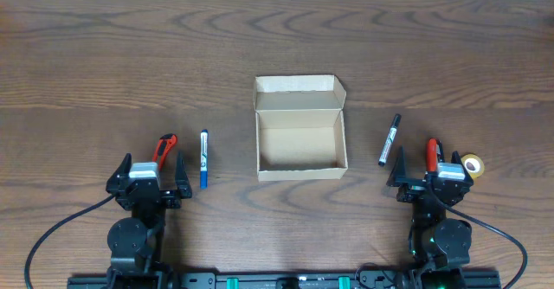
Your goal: Pack container
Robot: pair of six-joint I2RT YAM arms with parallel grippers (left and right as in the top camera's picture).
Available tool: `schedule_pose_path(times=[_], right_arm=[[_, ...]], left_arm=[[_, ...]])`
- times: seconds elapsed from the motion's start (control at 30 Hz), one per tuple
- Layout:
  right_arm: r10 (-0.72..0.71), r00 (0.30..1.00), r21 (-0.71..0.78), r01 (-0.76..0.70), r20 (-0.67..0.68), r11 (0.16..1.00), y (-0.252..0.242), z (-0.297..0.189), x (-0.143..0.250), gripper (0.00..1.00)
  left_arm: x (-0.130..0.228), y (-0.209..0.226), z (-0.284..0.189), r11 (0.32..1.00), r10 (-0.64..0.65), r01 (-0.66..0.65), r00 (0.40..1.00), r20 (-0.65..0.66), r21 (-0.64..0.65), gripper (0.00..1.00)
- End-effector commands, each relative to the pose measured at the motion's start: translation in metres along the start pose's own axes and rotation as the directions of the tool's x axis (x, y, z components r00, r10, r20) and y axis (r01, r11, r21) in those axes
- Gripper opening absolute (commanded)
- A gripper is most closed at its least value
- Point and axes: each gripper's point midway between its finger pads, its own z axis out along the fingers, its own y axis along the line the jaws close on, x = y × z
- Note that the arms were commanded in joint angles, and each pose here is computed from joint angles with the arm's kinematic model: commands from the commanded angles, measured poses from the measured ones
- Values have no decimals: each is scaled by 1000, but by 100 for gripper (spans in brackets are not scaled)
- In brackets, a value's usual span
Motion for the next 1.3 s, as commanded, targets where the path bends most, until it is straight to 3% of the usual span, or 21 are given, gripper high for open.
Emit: schedule_pose_path(times=[0.0,1.27], right_arm=[[14,1000,17,-14,0,1000,-4,0,0,99],[17,1000,17,-18,14,1000,-4,0,-3,99]], left_arm=[[18,-2,3,1000,-9,10,999,-39,11,95],[18,-2,3,1000,-9,9,999,-38,11,95]])
